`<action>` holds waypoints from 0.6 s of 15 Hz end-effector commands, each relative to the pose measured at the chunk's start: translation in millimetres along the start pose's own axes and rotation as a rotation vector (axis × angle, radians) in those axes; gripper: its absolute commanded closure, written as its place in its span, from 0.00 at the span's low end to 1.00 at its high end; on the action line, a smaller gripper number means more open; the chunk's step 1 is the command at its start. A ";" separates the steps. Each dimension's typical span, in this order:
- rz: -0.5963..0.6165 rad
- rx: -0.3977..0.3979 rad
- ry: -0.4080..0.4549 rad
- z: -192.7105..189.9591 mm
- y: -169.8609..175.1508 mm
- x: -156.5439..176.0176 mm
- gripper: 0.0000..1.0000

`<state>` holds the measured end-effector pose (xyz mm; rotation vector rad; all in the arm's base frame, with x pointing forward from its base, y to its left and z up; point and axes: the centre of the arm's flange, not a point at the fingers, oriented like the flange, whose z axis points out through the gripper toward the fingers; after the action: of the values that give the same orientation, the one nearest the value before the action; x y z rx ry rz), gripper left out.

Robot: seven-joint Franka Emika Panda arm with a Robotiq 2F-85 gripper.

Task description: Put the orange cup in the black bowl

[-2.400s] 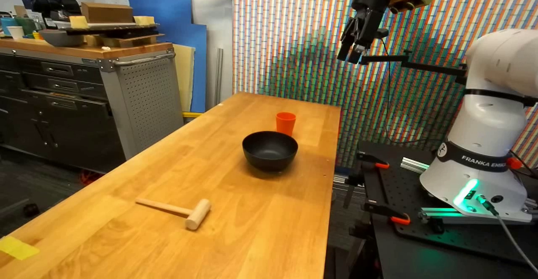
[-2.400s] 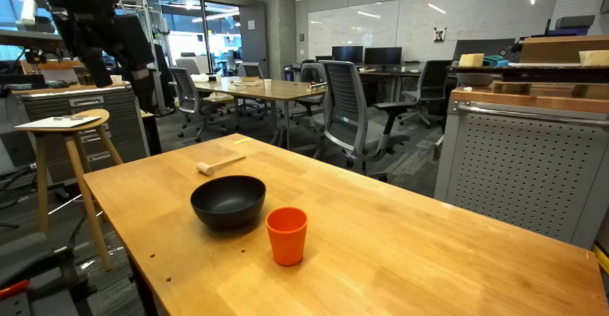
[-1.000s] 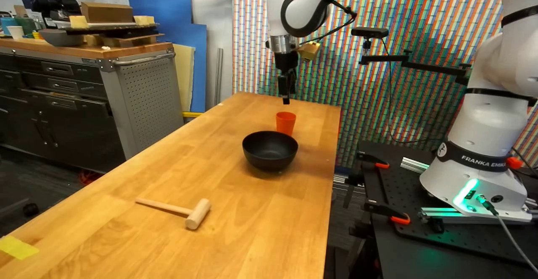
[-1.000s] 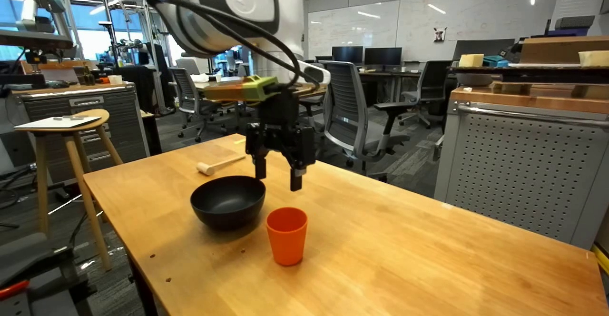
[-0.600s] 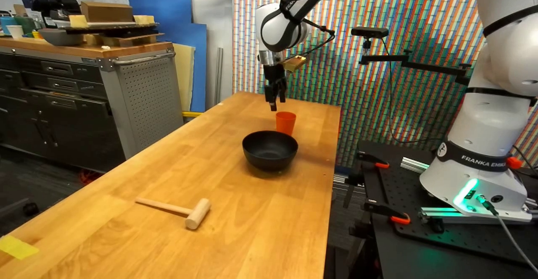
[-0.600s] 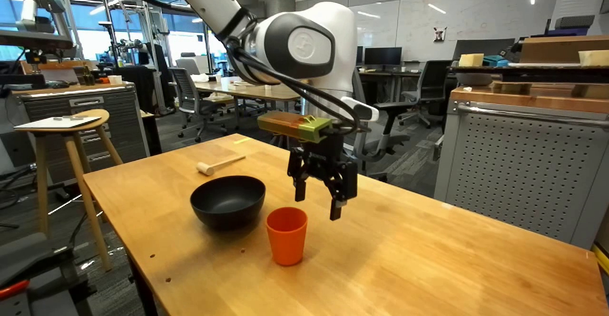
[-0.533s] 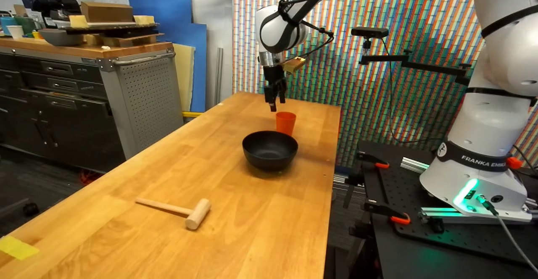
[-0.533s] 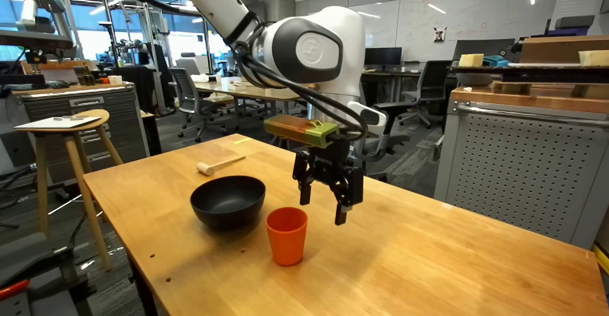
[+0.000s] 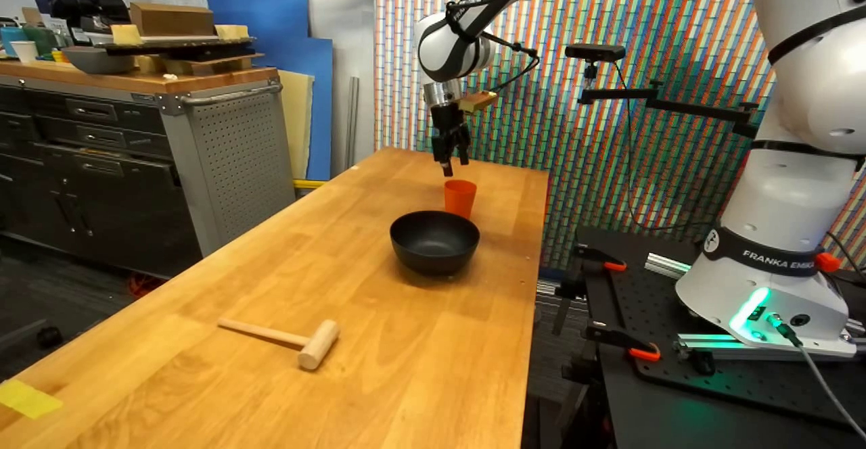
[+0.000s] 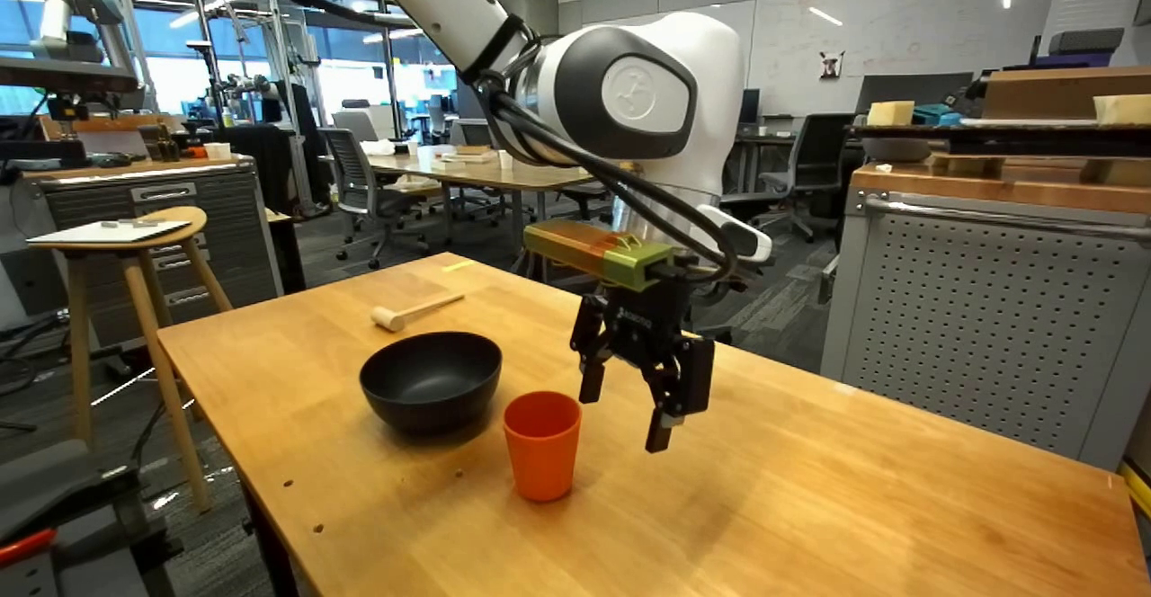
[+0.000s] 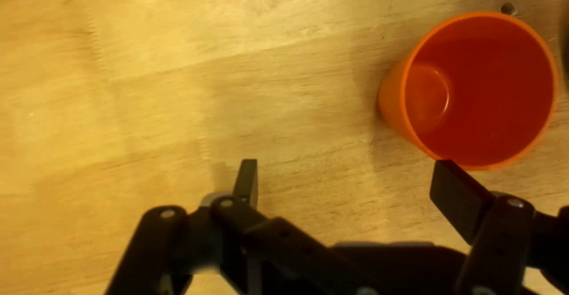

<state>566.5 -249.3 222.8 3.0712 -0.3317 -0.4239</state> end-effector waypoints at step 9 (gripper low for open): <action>0.015 0.077 -0.071 19.4 -2.0 -20.7 0.29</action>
<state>550.1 -241.7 210.9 3.1077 -0.3881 -0.5512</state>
